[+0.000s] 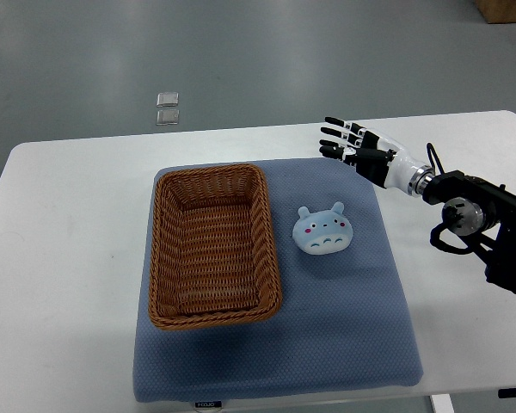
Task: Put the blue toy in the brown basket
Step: 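Reach the right hand down toward the light-blue plush toy, then close the right hand's fingers around the light-blue plush toy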
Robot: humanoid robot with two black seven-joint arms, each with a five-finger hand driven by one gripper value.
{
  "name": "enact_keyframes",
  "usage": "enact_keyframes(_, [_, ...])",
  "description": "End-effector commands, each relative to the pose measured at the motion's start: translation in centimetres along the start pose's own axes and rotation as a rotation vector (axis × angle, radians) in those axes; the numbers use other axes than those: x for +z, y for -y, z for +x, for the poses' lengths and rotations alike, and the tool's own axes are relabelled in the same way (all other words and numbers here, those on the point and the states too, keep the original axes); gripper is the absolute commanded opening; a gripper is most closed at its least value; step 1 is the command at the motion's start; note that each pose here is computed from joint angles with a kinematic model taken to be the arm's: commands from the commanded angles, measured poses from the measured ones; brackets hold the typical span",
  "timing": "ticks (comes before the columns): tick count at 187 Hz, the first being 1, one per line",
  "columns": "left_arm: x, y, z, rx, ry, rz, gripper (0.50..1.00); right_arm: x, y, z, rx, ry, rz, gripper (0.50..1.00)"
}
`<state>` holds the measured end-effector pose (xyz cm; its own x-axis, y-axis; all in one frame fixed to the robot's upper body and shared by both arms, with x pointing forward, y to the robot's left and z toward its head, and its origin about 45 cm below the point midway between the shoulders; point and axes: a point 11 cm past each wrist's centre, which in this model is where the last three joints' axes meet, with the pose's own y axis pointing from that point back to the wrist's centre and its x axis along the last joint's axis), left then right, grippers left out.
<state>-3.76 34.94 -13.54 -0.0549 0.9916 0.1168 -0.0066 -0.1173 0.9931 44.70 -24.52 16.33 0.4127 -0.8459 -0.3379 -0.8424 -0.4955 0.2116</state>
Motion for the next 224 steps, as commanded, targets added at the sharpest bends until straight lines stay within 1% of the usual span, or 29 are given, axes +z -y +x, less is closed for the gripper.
enact_keyframes(1, [0.0,0.0,0.0,0.0,-0.001,0.003,1.0,-0.1,0.0,-0.1,-0.006,0.0,0.001,0.915])
enact_keyframes(27, [-0.2,0.0,0.0,0.0,-0.001,0.024,1.0,-0.1,0.0,-0.1,-0.007,-0.002,0.001,0.915])
enact_keyframes(71, [-0.1,0.0,-0.4,-0.011,0.001,0.019,1.0,-0.2,0.0,-0.2,-0.017,-0.045,-0.006,0.913])
enact_keyframes(97, [-0.2,0.0,-0.3,-0.009,0.0,0.021,1.0,-0.3,0.0,-0.7,-0.061,-0.086,0.002,0.913])
enact_keyframes(109, [-0.2,0.0,-0.3,-0.009,0.002,0.021,1.0,-0.9,0.1,-1.0,-0.089,-0.129,0.01,0.913])
enact_keyframes(147, [-0.2,0.0,-0.4,-0.011,0.002,0.021,1.0,-1.1,-0.2,-1.8,-0.193,-0.353,-0.003,0.911])
enact_keyframes(192, [-0.2,0.0,-0.4,-0.012,0.002,0.021,1.0,-1.5,-1.8,-3.0,-0.378,-0.806,-0.058,0.909])
enact_keyframes(209, [-0.2,0.0,-0.4,-0.012,0.002,0.021,1.0,-1.7,-2.1,-3.1,-0.419,-0.903,-0.075,0.909])
enact_keyframes(224, [-0.2,0.0,-0.4,-0.011,0.002,0.021,1.0,-1.7,-2.3,-3.1,-0.466,-1.011,-0.121,0.909])
